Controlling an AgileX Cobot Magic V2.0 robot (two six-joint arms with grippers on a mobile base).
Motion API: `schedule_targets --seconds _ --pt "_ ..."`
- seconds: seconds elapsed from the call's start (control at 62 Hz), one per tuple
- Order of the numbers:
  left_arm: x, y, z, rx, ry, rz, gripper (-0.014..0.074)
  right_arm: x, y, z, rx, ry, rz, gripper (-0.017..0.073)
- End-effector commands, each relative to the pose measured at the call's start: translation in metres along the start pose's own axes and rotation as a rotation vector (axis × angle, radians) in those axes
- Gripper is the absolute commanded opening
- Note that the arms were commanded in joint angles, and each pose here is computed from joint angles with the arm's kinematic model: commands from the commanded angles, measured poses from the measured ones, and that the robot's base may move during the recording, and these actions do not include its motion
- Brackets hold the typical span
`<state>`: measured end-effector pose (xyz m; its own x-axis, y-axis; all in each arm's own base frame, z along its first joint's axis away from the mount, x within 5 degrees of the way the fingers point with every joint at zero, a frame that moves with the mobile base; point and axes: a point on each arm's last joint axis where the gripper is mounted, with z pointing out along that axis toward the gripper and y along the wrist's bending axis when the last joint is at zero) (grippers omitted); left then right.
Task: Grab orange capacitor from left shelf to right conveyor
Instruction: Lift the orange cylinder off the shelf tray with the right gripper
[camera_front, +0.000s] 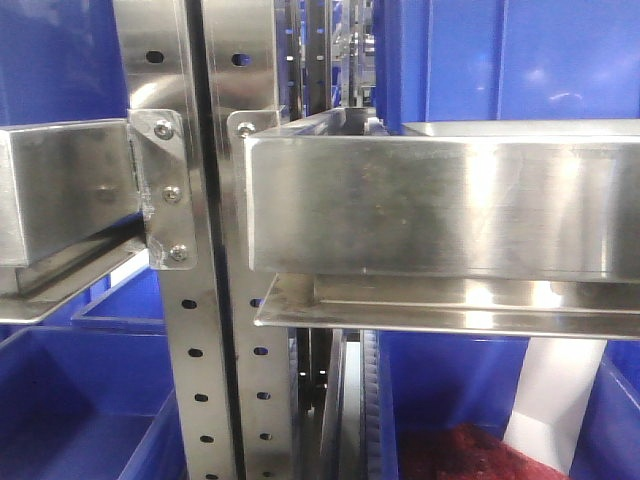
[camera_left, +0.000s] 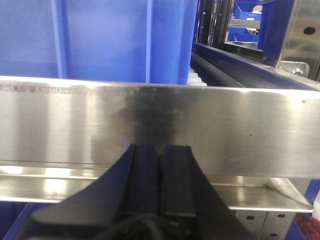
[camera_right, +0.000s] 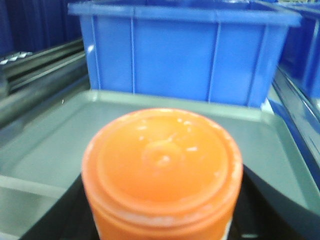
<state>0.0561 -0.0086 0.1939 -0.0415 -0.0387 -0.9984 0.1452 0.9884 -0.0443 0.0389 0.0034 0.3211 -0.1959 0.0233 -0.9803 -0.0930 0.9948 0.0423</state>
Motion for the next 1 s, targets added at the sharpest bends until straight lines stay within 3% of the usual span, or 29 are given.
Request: schedule_targets --seconds 0.0,0.274,0.984 --pt "-0.010 0.000 -0.001 -0.002 -0.099 -0.005 -0.0127 -0.009 -0.001 -0.018 0.011 -0.100 -0.009 0.0097" --pt "-0.010 0.000 -0.001 -0.002 -0.099 -0.005 -0.0127 0.002 -0.001 -0.048 0.009 -0.185 -0.006 0.0097" --pt "-0.010 0.000 -0.001 -0.002 -0.099 -0.005 -0.0127 0.003 -0.001 -0.048 0.010 -0.177 -0.006 0.0097"
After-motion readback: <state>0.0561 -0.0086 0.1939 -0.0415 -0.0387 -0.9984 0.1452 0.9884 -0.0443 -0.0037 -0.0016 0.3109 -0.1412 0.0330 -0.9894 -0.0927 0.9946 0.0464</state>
